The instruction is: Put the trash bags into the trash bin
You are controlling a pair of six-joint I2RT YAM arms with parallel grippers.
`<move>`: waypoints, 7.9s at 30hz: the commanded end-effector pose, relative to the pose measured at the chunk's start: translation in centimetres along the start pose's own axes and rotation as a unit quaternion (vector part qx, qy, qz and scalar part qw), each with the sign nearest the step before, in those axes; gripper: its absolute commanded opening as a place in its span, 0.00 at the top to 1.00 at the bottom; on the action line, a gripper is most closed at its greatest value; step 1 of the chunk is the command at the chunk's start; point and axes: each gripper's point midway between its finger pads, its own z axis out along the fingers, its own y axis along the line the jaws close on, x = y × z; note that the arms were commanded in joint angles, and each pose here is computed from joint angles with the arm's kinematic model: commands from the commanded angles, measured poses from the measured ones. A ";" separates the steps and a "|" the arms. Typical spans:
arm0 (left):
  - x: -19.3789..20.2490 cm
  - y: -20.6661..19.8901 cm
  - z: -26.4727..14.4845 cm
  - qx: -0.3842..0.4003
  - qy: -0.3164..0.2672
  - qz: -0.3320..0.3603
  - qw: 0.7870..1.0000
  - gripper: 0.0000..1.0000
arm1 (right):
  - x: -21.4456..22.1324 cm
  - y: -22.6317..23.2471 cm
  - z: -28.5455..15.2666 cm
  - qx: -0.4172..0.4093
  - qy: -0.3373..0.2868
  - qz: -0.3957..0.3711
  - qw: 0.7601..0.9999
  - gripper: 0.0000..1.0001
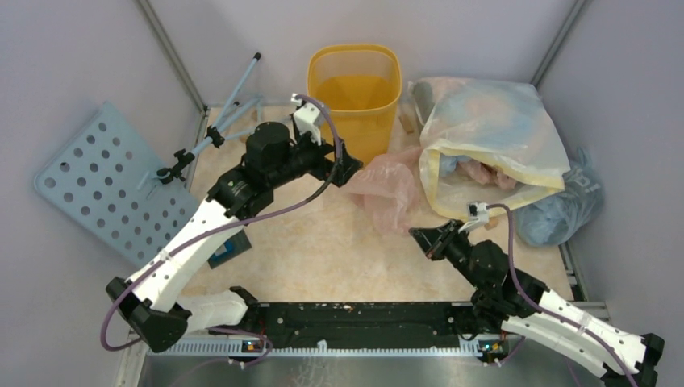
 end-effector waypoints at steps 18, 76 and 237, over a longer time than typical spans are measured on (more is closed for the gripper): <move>11.7 4.0 -5.1 -0.083 0.048 -0.040 0.995 0.01 | -2.9 1.5 -1.6 0.024 0.058 -0.209 0.976 0.12; 14.9 4.0 -2.5 0.100 -0.073 0.043 0.991 0.07 | -3.8 2.2 0.8 0.141 0.129 -0.416 0.889 1.00; -11.3 -13.9 -12.7 0.401 -0.162 -0.088 0.897 1.00 | 2.8 8.5 12.9 -0.091 -0.010 -0.354 0.931 1.00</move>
